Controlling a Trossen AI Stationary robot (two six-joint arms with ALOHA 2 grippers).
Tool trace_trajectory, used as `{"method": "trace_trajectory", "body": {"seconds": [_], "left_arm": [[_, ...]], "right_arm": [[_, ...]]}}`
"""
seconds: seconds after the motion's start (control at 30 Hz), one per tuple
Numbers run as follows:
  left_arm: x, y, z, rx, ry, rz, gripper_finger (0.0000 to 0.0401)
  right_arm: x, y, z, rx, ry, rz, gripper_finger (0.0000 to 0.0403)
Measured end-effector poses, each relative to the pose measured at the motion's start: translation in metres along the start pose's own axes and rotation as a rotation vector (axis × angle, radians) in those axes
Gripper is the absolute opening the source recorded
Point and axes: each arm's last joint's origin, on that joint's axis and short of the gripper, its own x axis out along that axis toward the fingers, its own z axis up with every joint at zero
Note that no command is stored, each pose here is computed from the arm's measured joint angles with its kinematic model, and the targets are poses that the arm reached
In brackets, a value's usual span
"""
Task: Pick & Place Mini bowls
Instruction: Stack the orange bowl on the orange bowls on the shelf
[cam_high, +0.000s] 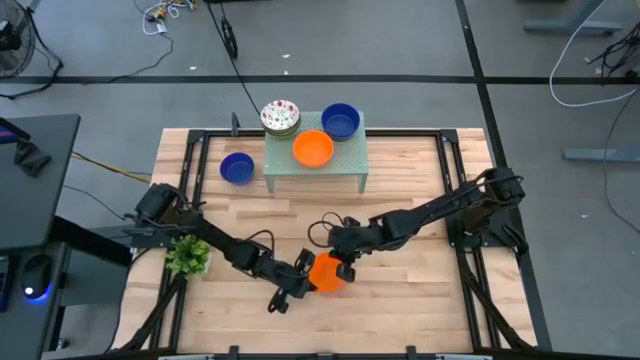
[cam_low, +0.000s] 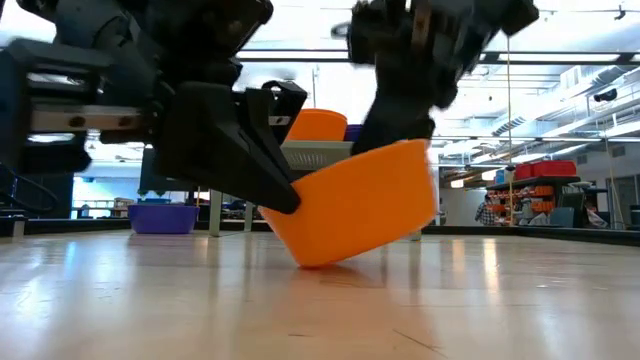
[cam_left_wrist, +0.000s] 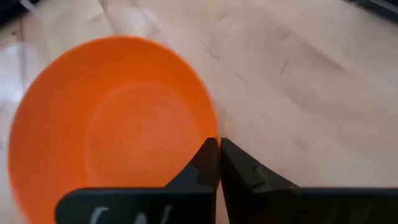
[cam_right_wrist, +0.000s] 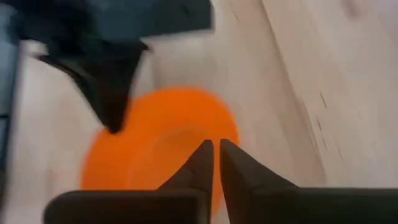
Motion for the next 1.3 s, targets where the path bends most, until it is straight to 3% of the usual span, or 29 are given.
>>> {"method": "trace_trajectory", "body": {"seconds": [0.23, 0.37, 0.6, 0.8, 0.93, 1.13, 1.3], "left_arm": [[-0.002, -0.009, 0.004, -0.019, -0.009, -0.019, 0.0006], [-0.003, -0.014, 0.018, -0.029, -0.002, -0.038, 0.0004], [-0.03, 0.0, 0.077, -0.068, 0.311, 0.066, 0.0005], [-0.081, 0.068, 0.141, -0.163, 0.446, 0.179, 0.0005], [-0.116, 0.136, 0.157, -0.236, 0.464, 0.306, 0.0004], [-0.15, 0.225, 0.143, -0.277, 0.466, 0.478, 0.0006], [-0.164, 0.272, 0.111, -0.371, 0.503, 0.526, 0.0005]], "right_arm": [[-0.045, 0.022, 0.008, -0.075, -0.115, 0.057, 0.0097], [-0.077, 0.047, -0.004, -0.112, -0.163, 0.048, 0.0115], [-0.097, 0.096, -0.065, -0.143, -0.209, -0.014, 0.0115], [-0.087, 0.104, -0.116, -0.065, -0.297, 0.032, 0.0104], [-0.079, 0.096, -0.128, -0.059, -0.334, 0.077, 0.0097], [-0.074, 0.089, -0.125, -0.072, -0.34, 0.073, 0.0089], [-0.074, 0.09, -0.125, -0.082, -0.337, 0.079, 0.0087]]}}
